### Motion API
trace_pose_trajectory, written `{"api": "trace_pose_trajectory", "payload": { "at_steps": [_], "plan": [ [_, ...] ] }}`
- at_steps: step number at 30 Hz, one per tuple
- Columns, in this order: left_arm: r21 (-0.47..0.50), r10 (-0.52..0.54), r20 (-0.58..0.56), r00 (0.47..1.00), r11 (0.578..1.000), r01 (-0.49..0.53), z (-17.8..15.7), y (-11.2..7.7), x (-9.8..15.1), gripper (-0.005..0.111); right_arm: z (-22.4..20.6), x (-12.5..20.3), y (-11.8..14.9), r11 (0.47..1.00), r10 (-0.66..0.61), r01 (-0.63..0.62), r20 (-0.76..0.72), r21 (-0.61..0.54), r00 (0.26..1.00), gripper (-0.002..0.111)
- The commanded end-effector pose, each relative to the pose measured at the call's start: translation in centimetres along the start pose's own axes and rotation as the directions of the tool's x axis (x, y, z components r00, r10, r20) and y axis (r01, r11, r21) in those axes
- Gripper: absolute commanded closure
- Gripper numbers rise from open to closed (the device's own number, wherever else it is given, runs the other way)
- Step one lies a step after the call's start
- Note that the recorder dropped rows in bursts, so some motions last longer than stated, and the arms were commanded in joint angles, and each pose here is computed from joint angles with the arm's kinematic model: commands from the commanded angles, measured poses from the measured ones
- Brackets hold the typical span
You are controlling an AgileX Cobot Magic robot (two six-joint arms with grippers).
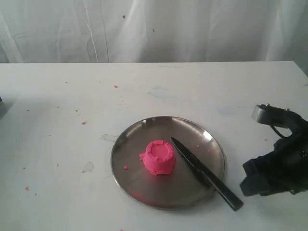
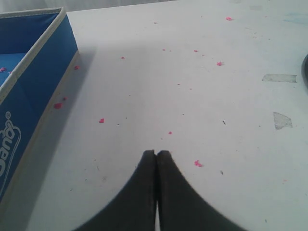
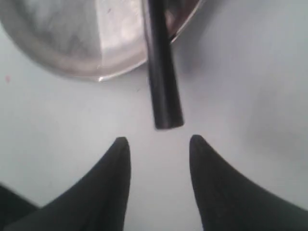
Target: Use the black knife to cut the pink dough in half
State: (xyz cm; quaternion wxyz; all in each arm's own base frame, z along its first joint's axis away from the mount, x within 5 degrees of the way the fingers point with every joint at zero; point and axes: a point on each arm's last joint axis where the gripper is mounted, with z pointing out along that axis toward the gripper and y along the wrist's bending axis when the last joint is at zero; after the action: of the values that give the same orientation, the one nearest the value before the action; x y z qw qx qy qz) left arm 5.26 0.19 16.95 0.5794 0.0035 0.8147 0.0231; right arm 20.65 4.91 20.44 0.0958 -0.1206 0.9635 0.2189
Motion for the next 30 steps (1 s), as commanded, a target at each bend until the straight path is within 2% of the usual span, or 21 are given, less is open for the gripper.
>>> {"api": "trace_pose_trajectory", "payload": {
  "at_steps": [1, 3, 6, 9, 11, 14, 17, 22, 30],
  "plan": [
    [-0.001, -0.001, 0.001, 1.000, 1.000, 0.001, 0.0, 0.0, 0.1, 0.107, 0.1, -1.0, -1.3, 0.992, 0.020, -0.041, 0.169, 0.120, 0.985, 0.069],
    [-0.001, -0.001, 0.001, 1.000, 1.000, 0.001, 0.0, 0.0, 0.1, 0.107, 0.2, -1.3, -1.6, 0.988, 0.041, -0.071, 0.209, 0.138, 0.977, 0.069],
    [-0.001, -0.001, 0.001, 1.000, 1.000, 0.001, 0.0, 0.0, 0.1, 0.107, 0.2, -2.5, -1.7, 0.990, 0.083, -0.103, 0.197, 0.093, 0.977, 0.069],
    [-0.001, -0.001, 0.001, 1.000, 1.000, 0.001, 0.0, 0.0, 0.1, 0.107, 0.4, -4.4, -1.5, 0.994, 0.093, -0.088, 0.072, -0.062, 0.993, 0.069],
    [-0.001, -0.001, 0.001, 1.000, 1.000, 0.001, 0.0, 0.0, 0.1, 0.107, 0.3, -5.4, -1.1, 0.981, 0.041, -0.048, -0.042, -0.190, 0.998, 0.069],
    [-0.001, -0.001, 0.001, 1.000, 1.000, 0.001, 0.0, 0.0, 0.1, 0.107, 0.1, -6.6, -1.3, 0.963, -0.024, -0.013, -0.135, -0.267, 0.991, 0.069],
    [-0.001, -0.001, 0.001, 1.000, 1.000, 0.001, 0.0, 0.0, 0.1, 0.107, 0.8, -6.8, -1.7, 0.962, -0.074, 0.032, -0.146, -0.270, 0.986, 0.069],
    [-0.001, -0.001, 0.001, 1.000, 1.000, 0.001, 0.0, 0.0, 0.1, 0.107, 2.2, -5.5, -2.1, 0.954, -0.099, 0.040, -0.187, -0.296, 0.977, 0.069],
    [-0.001, -0.001, 0.001, 1.000, 1.000, 0.001, 0.0, 0.0, 0.1, 0.107, 4.2, -4.2, -3.5, 0.982, -0.066, 0.041, -0.127, -0.186, 0.990, 0.069]
  ]
}}
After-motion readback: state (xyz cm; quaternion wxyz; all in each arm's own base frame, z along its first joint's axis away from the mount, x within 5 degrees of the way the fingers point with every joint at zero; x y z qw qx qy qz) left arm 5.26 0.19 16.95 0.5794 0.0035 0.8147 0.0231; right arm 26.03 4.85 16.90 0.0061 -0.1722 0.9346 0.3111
